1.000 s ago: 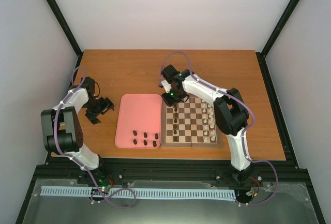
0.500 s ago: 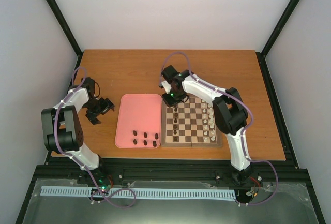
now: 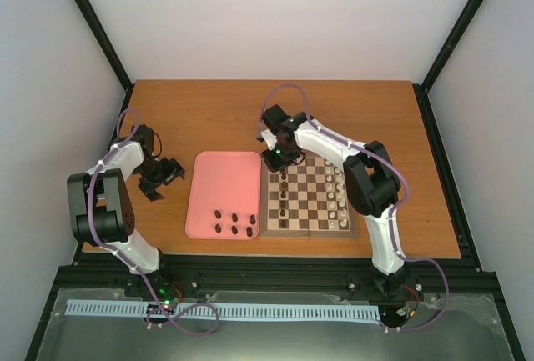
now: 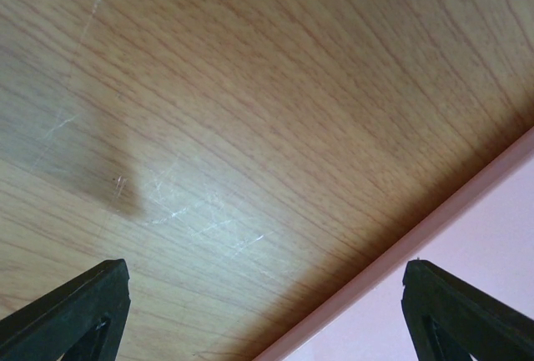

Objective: Set up the chess pieces on the board
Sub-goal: Place the chess piece on the chessboard.

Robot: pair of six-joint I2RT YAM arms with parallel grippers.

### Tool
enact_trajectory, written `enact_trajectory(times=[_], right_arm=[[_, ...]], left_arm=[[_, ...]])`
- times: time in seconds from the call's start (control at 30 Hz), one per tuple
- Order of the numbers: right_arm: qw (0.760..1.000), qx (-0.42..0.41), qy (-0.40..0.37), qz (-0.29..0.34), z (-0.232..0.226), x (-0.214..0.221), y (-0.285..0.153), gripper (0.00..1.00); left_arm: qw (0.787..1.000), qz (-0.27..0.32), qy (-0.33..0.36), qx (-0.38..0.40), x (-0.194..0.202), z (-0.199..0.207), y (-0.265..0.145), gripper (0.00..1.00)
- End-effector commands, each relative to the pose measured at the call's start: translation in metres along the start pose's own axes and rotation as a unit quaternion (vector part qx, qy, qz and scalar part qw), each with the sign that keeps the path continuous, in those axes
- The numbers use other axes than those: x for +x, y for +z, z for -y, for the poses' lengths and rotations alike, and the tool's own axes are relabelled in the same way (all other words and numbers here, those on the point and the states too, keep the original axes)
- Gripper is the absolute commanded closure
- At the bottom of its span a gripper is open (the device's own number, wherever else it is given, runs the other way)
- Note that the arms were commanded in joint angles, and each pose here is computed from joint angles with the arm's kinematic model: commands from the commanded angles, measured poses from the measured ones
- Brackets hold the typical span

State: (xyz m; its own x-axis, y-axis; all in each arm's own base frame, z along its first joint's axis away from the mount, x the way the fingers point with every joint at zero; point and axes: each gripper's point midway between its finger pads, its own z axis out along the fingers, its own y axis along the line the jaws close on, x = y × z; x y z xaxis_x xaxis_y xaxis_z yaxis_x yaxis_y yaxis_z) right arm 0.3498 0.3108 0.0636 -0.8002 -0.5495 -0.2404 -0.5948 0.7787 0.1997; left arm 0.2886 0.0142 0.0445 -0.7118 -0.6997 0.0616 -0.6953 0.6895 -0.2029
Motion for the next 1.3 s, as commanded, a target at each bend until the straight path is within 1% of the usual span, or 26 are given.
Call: enact_trajectory(times=[0.0, 0.13, 0.23, 0.37, 0.5, 0.57, 0.7, 0.87, 1.03, 1.27], right_arm=[[1.0, -0.014, 0.003, 0.026, -0.004, -0.009, -0.017, 0.97], [0.998, -0.042, -0.003, 0.044, -0.028, -0.006, -0.046, 0.97], [0.996, -0.072, -0.024, 0.04, -0.063, 0.014, -0.065, 0.97], [0.994, -0.104, -0.035, 0.013, -0.101, 0.064, -0.073, 0.97], [0.991, -0.125, -0.031, -0.026, -0.119, 0.119, -0.064, 0.97], [0.99, -0.131, -0.034, -0.032, -0.124, 0.137, -0.059, 0.97], [0.989, -0.14, -0.036, -0.028, -0.127, 0.145, -0.052, 0.97], [0.989, -0.141, -0.045, -0.022, -0.129, 0.141, -0.042, 0.97], [0.988, -0.149, -0.031, -0.022, -0.131, 0.14, -0.031, 0.96], [0.99, -0.134, -0.018, -0.029, -0.125, 0.141, -0.022, 0.96]], left_arm=[[1.0, 0.011, 0.006, 0.006, -0.008, 0.005, -0.007, 0.0], [1.0, 0.014, 0.006, 0.009, -0.008, 0.006, -0.01, 0.0], [1.0, 0.015, 0.007, 0.01, -0.008, 0.006, -0.011, 0.0], [1.0, 0.017, 0.007, 0.012, -0.006, 0.006, -0.012, 0.0], [1.0, 0.016, 0.007, 0.016, -0.006, 0.007, -0.012, 0.0], [1.0, 0.016, 0.006, 0.018, -0.006, 0.008, -0.011, 0.0], [1.0, 0.014, 0.005, 0.021, -0.006, 0.009, -0.01, 0.0], [1.0, 0.016, 0.005, 0.022, -0.006, 0.009, -0.011, 0.0], [1.0, 0.018, 0.007, 0.022, -0.005, 0.008, -0.014, 0.0], [1.0, 0.019, 0.008, 0.022, -0.004, 0.008, -0.015, 0.0]])
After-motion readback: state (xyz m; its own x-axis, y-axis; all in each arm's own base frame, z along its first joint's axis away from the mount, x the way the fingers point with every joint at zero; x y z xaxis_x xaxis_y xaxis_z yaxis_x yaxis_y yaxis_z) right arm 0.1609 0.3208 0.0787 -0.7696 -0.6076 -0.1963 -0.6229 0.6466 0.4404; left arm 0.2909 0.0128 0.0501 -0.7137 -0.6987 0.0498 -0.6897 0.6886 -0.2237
